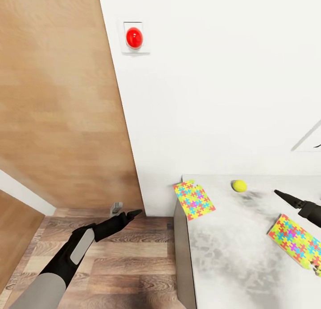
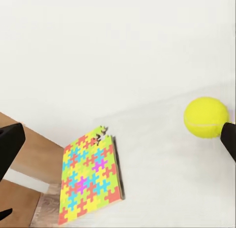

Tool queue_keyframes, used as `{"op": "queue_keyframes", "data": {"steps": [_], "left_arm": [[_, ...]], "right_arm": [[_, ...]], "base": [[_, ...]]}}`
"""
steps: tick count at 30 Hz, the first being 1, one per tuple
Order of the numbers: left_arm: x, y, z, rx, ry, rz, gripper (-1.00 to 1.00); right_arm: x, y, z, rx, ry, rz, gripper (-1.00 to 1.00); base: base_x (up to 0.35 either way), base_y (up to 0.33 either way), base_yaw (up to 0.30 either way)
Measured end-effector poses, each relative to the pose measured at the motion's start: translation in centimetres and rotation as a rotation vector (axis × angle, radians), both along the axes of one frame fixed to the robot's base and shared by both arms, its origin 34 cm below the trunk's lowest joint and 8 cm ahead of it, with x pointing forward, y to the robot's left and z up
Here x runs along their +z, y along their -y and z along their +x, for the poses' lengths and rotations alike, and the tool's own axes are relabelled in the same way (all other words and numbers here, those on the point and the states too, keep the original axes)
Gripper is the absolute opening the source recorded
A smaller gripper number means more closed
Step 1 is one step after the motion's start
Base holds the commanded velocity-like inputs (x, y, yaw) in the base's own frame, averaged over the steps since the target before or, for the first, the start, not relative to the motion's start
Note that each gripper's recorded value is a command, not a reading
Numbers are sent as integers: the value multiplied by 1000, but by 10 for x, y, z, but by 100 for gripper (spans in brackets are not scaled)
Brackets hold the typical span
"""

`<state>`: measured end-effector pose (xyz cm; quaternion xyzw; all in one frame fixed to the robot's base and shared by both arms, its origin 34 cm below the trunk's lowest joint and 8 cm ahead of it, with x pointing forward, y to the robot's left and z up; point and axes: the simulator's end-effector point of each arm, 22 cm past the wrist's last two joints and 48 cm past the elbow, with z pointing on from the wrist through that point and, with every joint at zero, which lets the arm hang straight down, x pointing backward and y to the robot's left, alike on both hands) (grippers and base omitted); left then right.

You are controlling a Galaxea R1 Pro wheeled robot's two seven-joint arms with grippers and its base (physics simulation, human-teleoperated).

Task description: Put all the toys in the child's room - the three board games (two on the bed and one on the table), the two jigsaw puzzles on the table, and the tennis ball on the table - inside the toy box on the table in the child's room.

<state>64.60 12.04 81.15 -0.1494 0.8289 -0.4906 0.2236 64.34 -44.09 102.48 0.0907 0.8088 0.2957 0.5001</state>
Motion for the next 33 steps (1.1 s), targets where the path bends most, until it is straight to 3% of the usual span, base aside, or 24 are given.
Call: {"op": "queue_keyframes", "data": {"steps": [6, 12, 23, 33], "left_arm": [[1, -5, 4, 18, 12, 6, 100], [2, -8, 8, 32, 23, 9, 100], [9, -11, 15, 45, 45, 7, 100], [18, -24, 26, 91, 65, -4, 100]], "right_arm": [[6, 27, 1, -19, -28, -91, 100], [10, 45, 3, -43, -47, -147, 100], [12, 55, 3, -57, -57, -180, 100], [13, 58, 4, -60, -60, -189, 100]], "base": [[0, 0, -2], [0, 0, 0], [0, 0, 0], [0, 0, -61]]}}
